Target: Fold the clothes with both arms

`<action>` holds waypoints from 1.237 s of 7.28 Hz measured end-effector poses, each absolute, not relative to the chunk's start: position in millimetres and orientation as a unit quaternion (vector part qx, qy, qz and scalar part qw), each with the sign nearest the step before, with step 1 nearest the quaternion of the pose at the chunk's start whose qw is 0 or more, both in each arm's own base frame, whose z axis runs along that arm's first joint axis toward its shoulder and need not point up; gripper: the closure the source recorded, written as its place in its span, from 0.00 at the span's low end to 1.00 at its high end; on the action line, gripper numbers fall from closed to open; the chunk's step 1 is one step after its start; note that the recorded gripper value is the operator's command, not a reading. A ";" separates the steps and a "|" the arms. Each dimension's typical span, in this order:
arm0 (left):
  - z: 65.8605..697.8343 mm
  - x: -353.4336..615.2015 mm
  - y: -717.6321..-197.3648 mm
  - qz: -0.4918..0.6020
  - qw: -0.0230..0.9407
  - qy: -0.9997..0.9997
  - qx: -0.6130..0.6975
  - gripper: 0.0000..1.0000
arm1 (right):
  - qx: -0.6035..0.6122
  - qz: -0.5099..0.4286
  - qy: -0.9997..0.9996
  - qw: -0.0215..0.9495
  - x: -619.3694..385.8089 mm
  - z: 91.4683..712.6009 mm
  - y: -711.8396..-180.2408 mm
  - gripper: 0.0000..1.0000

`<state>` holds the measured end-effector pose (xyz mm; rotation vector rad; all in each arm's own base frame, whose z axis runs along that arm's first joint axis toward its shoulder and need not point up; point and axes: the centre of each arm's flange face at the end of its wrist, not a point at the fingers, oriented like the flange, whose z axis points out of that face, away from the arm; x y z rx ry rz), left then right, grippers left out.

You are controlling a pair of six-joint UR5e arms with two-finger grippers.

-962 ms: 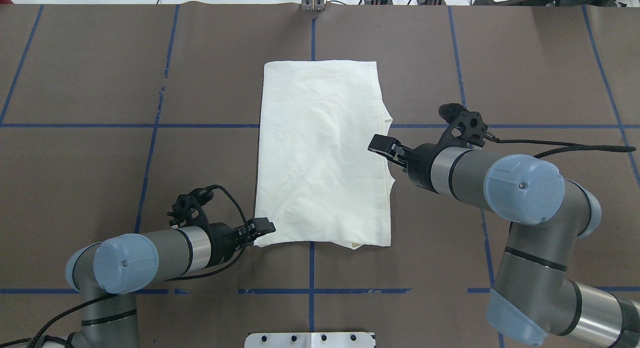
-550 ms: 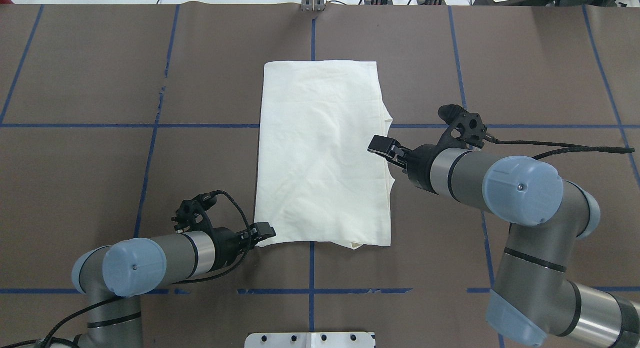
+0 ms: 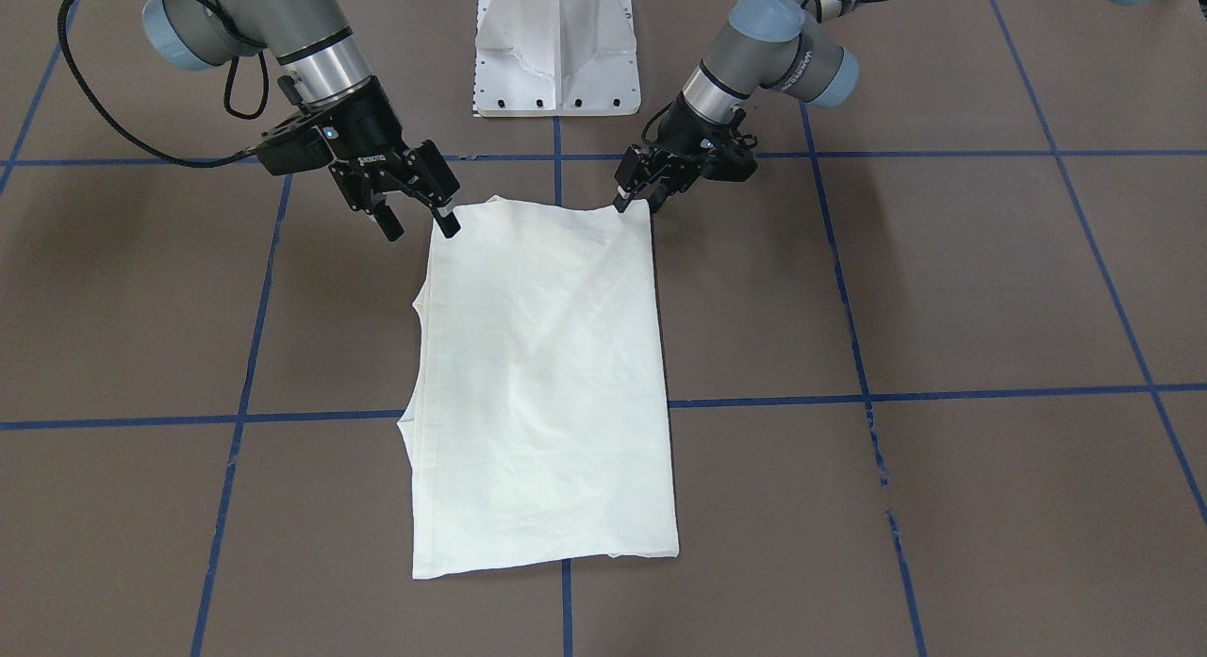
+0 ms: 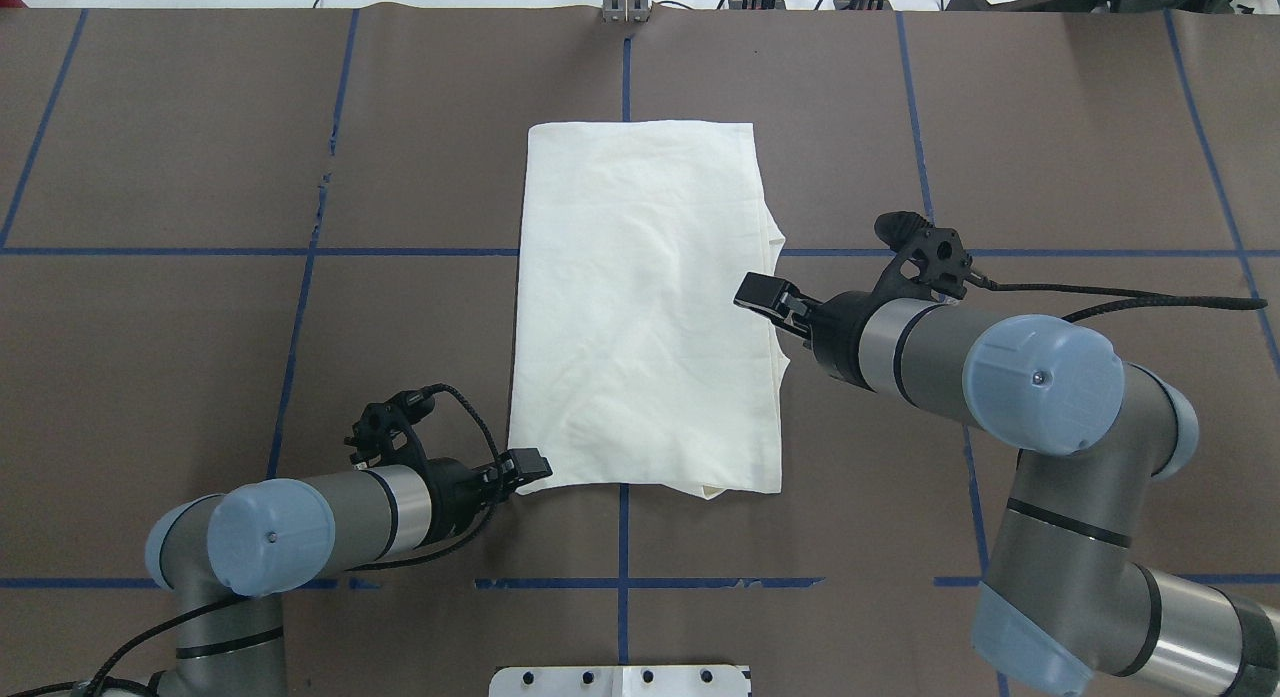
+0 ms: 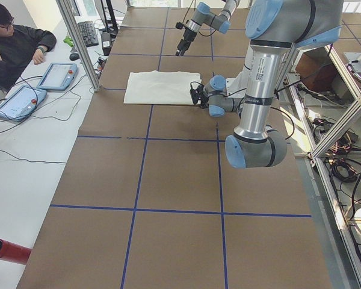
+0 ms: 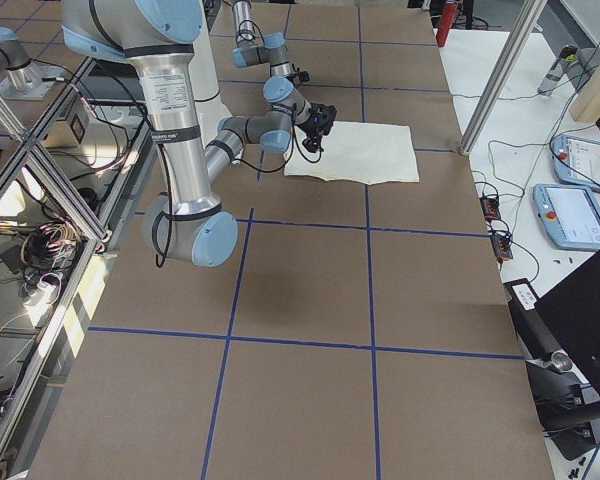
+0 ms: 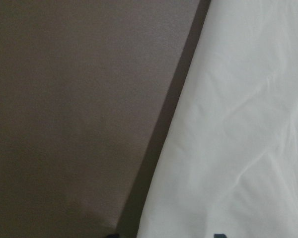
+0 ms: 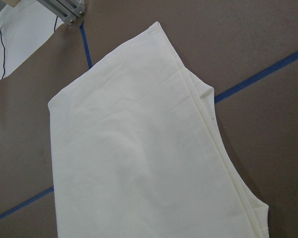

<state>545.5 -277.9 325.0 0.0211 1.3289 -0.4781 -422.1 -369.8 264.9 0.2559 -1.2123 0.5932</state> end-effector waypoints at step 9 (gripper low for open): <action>321.3 547.9 -281.0 -0.222 0.759 0.612 0.010 0.52 | 0.118 0.273 -0.559 0.774 -422.8 265.5 -369.0 0.00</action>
